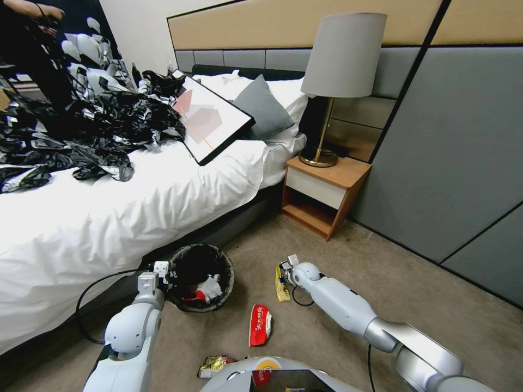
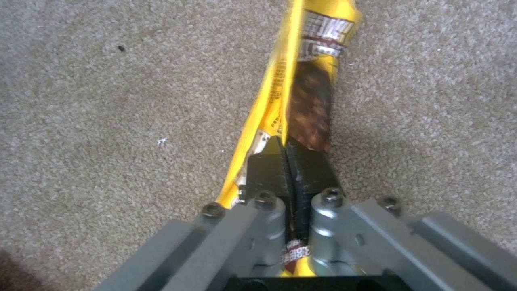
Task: Pick up the trash bin, then pick up the garbage from the floor and place it into the trash bin.
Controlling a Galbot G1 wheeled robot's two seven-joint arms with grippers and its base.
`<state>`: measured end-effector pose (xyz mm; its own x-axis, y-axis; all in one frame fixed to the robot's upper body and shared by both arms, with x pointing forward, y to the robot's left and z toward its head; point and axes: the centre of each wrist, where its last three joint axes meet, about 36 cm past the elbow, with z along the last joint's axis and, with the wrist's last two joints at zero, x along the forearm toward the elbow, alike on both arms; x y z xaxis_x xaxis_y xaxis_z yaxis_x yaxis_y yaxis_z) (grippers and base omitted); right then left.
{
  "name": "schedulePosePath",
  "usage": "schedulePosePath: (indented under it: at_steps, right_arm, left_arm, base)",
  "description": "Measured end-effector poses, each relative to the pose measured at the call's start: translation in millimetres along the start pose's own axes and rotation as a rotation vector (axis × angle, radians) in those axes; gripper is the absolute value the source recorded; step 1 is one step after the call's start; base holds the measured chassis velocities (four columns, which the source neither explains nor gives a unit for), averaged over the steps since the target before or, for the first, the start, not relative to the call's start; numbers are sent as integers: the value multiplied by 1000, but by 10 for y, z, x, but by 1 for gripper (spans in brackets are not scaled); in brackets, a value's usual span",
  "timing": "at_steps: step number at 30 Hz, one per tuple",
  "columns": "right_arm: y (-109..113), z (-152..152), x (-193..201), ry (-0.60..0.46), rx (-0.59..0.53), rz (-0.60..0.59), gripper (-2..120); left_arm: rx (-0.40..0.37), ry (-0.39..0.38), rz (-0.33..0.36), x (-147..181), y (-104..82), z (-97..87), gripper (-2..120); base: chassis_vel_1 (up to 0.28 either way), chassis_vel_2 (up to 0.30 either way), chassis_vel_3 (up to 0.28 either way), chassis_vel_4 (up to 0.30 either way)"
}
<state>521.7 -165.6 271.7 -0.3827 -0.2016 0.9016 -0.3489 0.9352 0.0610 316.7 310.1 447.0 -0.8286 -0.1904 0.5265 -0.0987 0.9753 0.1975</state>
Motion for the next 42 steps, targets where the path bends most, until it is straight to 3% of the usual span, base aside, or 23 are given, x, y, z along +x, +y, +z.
schedulePosePath:
  at_steps: [18,25,27,29,31,32,33,35,37,38,42]
  right_arm:
    - [-34,-74,132,-35,-4,-5,0]
    - [-329,-285,917,-174,-35,-10,0]
    - [-327,-408,1384,-261,-30,-39,0]
    - [-327,-432,1494,-280,-31,-44,0]
    - [-289,-524,2065,-378,-32,-86,0]
    - [-289,-524,2065,-378,-32,-86,0]
    - [-322,-555,2356,-424,-39,-97,0]
    - [-326,-567,2487,-445,-39,-104,0]
    - [-304,-637,2985,-532,-29,-134,0]
    - [-304,-637,2985,-532,-29,-134,0]
    - [-135,-742,3565,-625,-1,-203,0]
  left_arm:
    - [-5,-1,-5,12,6,-3,0]
    - [-12,-18,-6,38,38,-53,0]
    - [-13,-24,-3,44,40,-71,0]
    - [-13,-24,-3,45,40,-72,0]
    - [-12,-27,3,42,26,-80,0]
    - [-12,-27,3,42,26,-80,0]
    - [-12,-26,7,35,15,-78,0]
    - [-12,-25,9,30,8,-74,0]
    - [-12,-21,17,8,-24,-67,0]
    - [-12,-21,17,8,-24,-67,0]
    - [-11,-19,24,-17,-68,-62,0]
  base:
    - [0,0,0,0]
    - [0,0,0,0]
    - [0,0,0,0]
    - [0,0,0,0]
    - [0,0,0,0]
    - [0,0,0,0]
    - [0,0,0,0]
    - [0,0,0,0]
    - [0,0,0,0]
    - [0,0,0,0]
    - [0,0,0,0]
